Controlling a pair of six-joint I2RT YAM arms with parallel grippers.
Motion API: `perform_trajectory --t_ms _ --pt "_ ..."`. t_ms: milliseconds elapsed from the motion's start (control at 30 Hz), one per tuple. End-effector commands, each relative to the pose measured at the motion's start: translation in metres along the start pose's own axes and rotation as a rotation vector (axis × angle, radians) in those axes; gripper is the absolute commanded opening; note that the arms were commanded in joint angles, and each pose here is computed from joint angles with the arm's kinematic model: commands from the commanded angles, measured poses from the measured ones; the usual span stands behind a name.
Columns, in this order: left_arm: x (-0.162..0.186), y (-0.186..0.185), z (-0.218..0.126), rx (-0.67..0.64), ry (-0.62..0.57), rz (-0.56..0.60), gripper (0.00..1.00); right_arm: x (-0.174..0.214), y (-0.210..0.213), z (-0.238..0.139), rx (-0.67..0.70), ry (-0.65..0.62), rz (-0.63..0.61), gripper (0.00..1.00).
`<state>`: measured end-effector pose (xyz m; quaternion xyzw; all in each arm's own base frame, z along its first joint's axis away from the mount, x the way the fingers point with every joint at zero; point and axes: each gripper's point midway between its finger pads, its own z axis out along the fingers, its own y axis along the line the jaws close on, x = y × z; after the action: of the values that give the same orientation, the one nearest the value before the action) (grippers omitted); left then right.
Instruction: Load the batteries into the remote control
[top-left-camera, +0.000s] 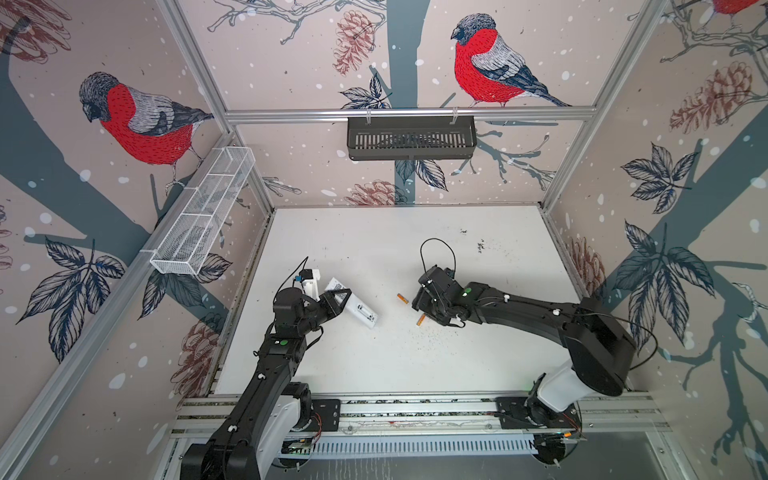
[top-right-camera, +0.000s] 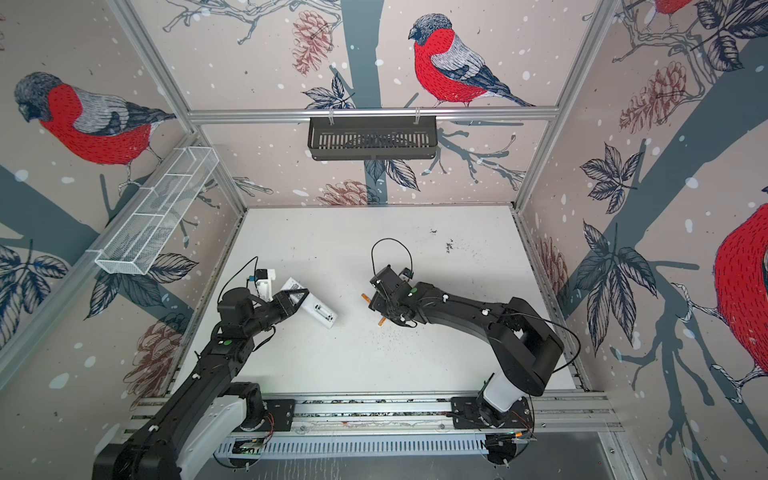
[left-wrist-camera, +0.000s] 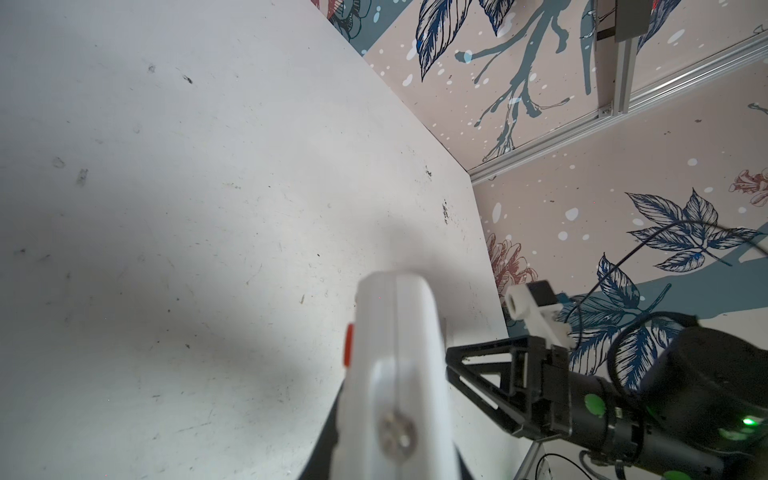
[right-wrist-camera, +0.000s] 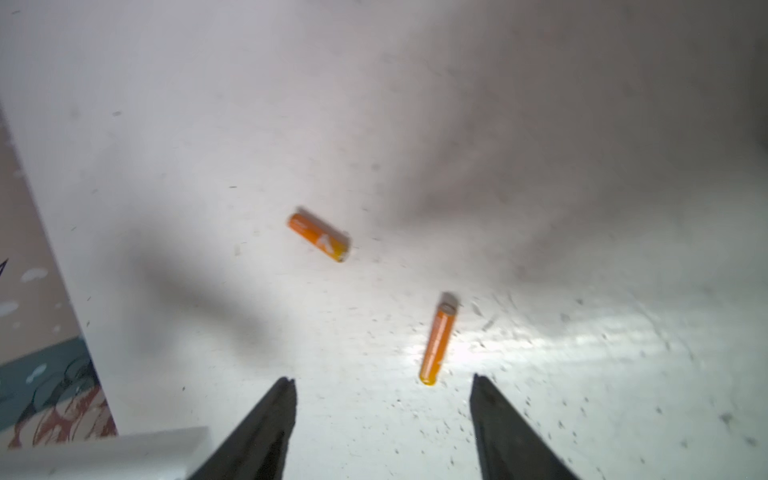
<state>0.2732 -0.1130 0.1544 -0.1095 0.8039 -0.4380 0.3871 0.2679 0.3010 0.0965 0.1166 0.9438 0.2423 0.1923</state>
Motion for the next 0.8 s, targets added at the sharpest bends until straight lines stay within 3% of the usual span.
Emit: perform_trajectory --t_ms 0,67,167,300,433,533,767 --pt "-0.008 -0.009 -0.002 0.028 -0.026 0.03 0.0 -0.029 0.021 -0.016 -0.047 -0.125 -0.449 0.73" --pt "-0.009 -0.009 -0.002 0.027 -0.028 0.031 0.0 -0.031 0.026 -0.021 -0.067 -0.121 -0.649 0.75" --pt "-0.01 -0.009 -0.003 0.024 -0.032 0.031 0.0 -0.011 0.025 -0.014 -0.171 0.039 -0.87 0.75" --pt "-0.01 -0.009 -0.002 0.019 -0.03 0.034 0.0 0.015 0.007 0.005 -0.133 0.246 -1.125 0.77" --pt "-0.01 -0.006 -0.001 0.013 -0.019 0.028 0.0 0.02 -0.016 0.017 -0.073 0.325 -1.354 0.76" --pt "-0.011 -0.006 -0.001 0.017 -0.017 0.026 0.0 0.016 -0.021 0.019 -0.072 0.317 -1.471 0.75" --pt "-0.012 -0.006 -0.002 0.018 -0.034 0.025 0.0 0.022 -0.015 0.021 -0.118 0.282 -1.607 0.72"
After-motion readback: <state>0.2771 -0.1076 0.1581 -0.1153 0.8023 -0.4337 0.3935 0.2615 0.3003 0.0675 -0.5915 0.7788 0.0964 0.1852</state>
